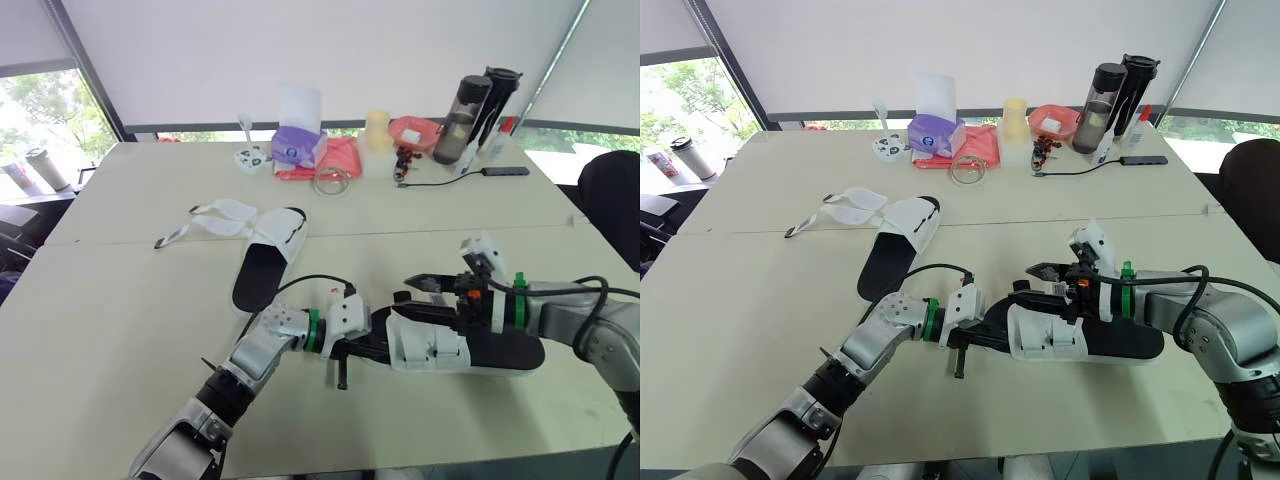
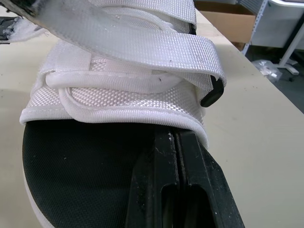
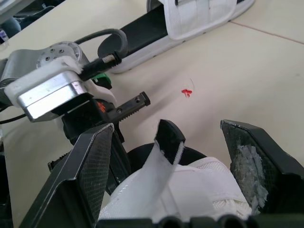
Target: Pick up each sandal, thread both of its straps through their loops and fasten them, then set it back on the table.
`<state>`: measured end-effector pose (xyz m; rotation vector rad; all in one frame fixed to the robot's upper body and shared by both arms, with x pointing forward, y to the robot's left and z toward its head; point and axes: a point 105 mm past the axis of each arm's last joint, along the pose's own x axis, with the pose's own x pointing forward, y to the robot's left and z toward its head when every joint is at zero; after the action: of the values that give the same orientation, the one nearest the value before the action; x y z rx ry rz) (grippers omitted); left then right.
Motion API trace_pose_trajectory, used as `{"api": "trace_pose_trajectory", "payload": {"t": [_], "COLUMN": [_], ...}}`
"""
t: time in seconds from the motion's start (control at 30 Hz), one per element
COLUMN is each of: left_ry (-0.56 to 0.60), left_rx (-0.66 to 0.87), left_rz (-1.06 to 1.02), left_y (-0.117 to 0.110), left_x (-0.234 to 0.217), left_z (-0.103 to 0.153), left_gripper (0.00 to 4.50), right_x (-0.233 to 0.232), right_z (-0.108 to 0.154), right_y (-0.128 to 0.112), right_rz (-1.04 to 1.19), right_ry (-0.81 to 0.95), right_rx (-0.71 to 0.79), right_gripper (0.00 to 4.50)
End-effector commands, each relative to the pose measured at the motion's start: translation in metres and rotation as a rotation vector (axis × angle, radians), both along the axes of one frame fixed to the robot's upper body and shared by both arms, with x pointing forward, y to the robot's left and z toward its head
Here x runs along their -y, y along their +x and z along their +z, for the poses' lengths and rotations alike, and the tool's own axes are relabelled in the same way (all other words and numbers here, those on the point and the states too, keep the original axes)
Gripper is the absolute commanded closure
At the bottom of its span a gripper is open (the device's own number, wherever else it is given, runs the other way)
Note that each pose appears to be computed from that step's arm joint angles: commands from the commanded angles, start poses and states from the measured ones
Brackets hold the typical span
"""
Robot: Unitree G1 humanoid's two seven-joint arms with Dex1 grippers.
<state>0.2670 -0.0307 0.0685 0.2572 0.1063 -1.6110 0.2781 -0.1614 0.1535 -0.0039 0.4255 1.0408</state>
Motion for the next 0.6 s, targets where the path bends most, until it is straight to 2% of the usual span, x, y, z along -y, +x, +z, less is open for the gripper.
{"api": "trace_pose_trajectory", "payload": {"t": [0.03,0.13,0.23,0.27,0.43,0.6], "left_ry": [0.057,0.055,0.054,0.054,0.054,0.054], "left_rx": [-0.018,-0.019,-0.017,-0.016,-0.012,-0.011], "left_rz": [0.081,0.086,0.091,0.092,0.098,0.099], "left_y": [0.011,0.011,0.011,0.011,0.012,0.013], "left_x": [-0.012,-0.012,-0.012,-0.013,-0.013,-0.013], "left_z": [-0.015,-0.016,-0.015,-0.015,-0.015,-0.015], "left_gripper": [4.50,4.50,4.50,4.50,4.50,4.50], "right_x": [-0.002,-0.004,-0.005,-0.005,-0.005,-0.003], "right_z": [0.008,0.007,0.006,0.005,0.006,0.037], "right_y": [0.001,-0.002,-0.005,-0.005,-0.005,-0.001], "right_rz": [0.037,0.068,0.099,0.101,0.114,0.107], "right_ry": [0.034,0.036,0.021,0.019,0.004,0.144], "right_rx": [-0.012,-0.042,-0.067,-0.069,-0.067,0.006], "right_gripper": [1.19,2.47,4.18,4.47,4.47,4.47]}}
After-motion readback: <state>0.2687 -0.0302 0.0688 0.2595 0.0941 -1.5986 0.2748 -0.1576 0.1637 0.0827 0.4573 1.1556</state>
